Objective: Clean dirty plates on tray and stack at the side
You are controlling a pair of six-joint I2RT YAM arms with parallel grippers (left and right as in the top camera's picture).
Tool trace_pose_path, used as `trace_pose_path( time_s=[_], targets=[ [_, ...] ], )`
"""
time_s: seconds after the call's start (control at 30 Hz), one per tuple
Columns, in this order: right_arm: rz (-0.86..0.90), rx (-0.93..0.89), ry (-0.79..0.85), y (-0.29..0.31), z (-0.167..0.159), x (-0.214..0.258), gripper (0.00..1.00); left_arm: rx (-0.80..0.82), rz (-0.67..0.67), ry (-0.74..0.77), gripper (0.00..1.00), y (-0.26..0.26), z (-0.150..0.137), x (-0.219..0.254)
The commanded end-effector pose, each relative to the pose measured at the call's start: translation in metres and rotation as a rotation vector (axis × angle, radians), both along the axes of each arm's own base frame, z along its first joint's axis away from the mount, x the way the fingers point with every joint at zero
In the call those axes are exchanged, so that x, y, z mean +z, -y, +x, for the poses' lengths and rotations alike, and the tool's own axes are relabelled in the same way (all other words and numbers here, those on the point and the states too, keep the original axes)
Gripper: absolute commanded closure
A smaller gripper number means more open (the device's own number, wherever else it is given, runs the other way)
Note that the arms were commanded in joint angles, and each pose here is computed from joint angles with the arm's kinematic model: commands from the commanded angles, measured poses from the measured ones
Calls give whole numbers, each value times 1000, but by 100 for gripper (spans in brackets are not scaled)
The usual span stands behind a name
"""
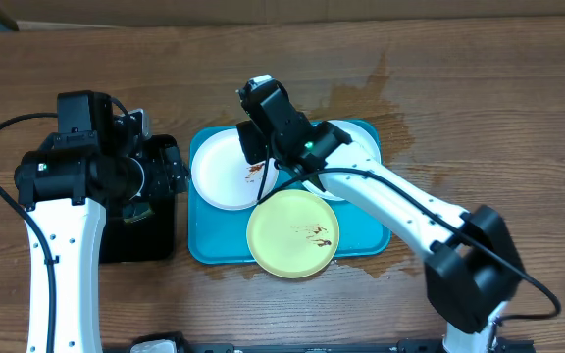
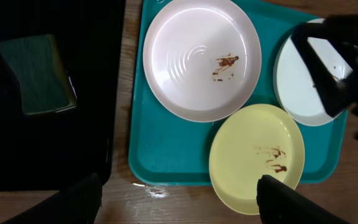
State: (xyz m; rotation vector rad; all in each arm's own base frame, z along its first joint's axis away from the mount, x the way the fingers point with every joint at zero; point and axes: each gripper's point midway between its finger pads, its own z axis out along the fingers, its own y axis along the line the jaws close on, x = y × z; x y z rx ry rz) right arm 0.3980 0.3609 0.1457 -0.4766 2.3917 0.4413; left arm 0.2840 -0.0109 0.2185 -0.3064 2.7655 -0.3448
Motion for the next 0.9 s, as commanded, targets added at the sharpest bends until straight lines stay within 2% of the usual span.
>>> trace_pose_path(
  time_s=[0.0,0.13,0.23,0.4,0.63,0.83,0.87],
  targets=[
    [-83,48,24,-1,9,-30,53,16,2,-13,19,-2,0,-3],
    [-117,-5,48,7,31,-55,55,16,2,-13,19,-2,0,-3],
    [-112,-22,51,12,39,-59,62,16,2,-14,19,-2,0,-3],
    [-106,-20,19,12,37,-70,64,17,2,-14,20,-2,0,-3],
    [-164,-22,-49,19,33,-115,64,16,2,-15,20,-1,0,-3],
    [-193,-20,-82,23,29,-134,70,16,1,-15,19,-1,0,-3],
    [-193,-20,-82,23,29,-134,74,16,2,-15,19,-1,0,-3]
  ],
)
